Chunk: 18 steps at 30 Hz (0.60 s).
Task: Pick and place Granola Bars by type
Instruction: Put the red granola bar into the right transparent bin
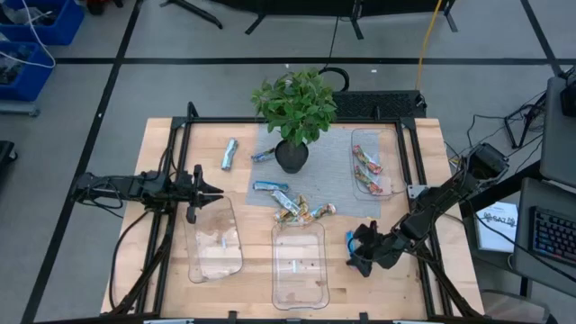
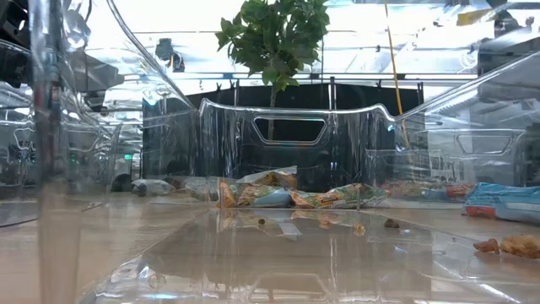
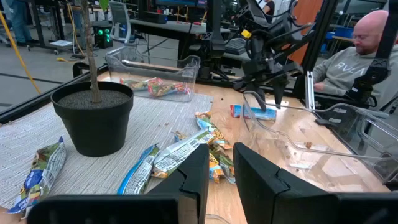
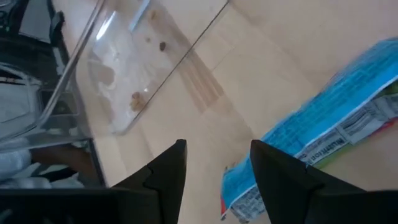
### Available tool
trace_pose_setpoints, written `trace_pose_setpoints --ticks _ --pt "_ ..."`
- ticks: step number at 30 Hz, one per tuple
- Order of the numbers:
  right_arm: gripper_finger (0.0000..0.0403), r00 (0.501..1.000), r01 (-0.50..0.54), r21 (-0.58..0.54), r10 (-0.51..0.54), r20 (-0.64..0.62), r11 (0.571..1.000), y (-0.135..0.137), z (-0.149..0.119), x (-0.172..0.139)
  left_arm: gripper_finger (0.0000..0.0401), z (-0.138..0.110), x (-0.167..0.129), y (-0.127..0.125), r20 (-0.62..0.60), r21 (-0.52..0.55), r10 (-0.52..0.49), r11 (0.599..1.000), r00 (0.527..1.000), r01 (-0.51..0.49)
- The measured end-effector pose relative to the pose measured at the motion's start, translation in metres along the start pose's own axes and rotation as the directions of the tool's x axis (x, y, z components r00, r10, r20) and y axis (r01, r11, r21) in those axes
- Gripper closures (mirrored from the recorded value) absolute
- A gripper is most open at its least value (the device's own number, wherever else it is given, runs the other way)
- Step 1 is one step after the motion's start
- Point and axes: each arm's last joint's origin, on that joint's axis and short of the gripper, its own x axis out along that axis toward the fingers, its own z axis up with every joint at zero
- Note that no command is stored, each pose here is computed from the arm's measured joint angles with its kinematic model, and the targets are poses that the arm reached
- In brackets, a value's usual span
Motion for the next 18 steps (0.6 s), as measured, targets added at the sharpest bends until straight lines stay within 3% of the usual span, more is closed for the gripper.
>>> trace_pose_setpoints --ticks 14,18 --pt "0.0234 0.983 -0.171 0.100 0.176 -0.046 0.980 0.018 0.010 -0.036 0.0324 0.000 0.000 0.000 0.000 0.000 0.000 1.000 1.000 0.000" --pt "0.0234 0.987 -0.143 0.132 0.151 -0.053 0.981 0.015 0.012 -0.045 0.0324 0.000 0.000 0.000 0.000 0.000 0.000 1.000 1.000 0.000"
